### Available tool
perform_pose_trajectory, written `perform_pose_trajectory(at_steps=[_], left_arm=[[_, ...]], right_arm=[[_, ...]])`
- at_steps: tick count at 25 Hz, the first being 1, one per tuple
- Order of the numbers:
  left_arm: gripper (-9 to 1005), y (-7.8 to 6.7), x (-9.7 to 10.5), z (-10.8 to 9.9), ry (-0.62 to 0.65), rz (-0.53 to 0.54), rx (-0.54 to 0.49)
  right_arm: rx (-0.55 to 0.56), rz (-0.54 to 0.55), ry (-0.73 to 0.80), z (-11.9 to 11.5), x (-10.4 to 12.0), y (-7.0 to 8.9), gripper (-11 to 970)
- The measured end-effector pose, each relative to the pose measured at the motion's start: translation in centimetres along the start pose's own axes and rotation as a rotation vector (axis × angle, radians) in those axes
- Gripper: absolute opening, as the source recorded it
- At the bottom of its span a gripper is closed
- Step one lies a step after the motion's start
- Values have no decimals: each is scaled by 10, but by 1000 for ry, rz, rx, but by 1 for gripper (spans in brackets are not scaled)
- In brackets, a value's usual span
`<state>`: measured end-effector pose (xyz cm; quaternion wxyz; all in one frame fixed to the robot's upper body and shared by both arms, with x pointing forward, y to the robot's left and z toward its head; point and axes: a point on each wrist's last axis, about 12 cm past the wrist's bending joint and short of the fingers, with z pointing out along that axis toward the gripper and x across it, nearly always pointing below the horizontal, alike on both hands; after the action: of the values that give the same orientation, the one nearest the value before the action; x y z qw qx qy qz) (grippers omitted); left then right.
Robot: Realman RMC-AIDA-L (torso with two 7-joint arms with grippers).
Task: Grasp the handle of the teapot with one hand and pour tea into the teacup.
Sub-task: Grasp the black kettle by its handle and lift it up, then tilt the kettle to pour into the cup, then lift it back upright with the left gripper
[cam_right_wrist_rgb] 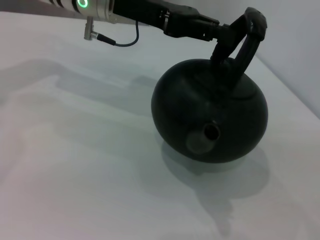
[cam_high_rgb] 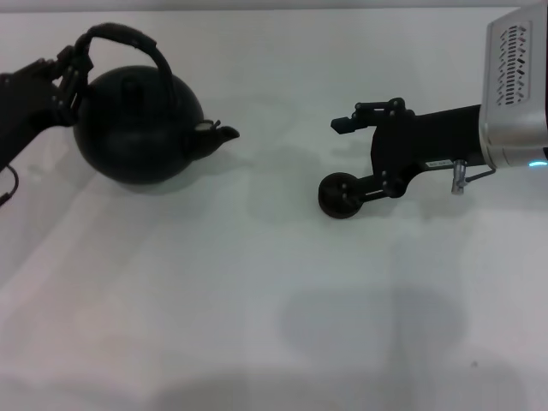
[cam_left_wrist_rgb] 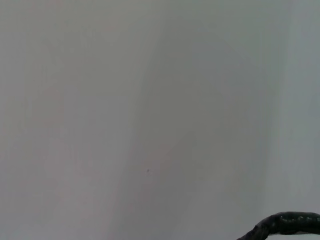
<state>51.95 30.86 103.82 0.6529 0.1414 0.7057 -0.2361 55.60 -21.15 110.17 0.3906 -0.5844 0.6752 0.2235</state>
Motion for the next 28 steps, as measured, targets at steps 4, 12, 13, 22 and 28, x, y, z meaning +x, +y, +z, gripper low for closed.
perform_pose_trajectory(at_steps=[4, 12, 13, 22, 28], left_arm=[[136, 4, -18, 15, 40, 8, 40], [136, -10, -51, 37, 128, 95, 72], [136, -12, -53, 39, 146, 106, 74], [136, -40, -66, 55, 289, 202, 108], [135, -49, -73, 57, 349, 239, 109]], right_arm=[[29, 6, -20, -2, 4, -1, 861], [143, 10, -102, -14, 8, -9, 861], [164, 10, -112, -17, 9, -10, 861], [432, 145, -309, -50, 33, -26, 860], [502, 201, -327, -60, 53, -26, 860]])
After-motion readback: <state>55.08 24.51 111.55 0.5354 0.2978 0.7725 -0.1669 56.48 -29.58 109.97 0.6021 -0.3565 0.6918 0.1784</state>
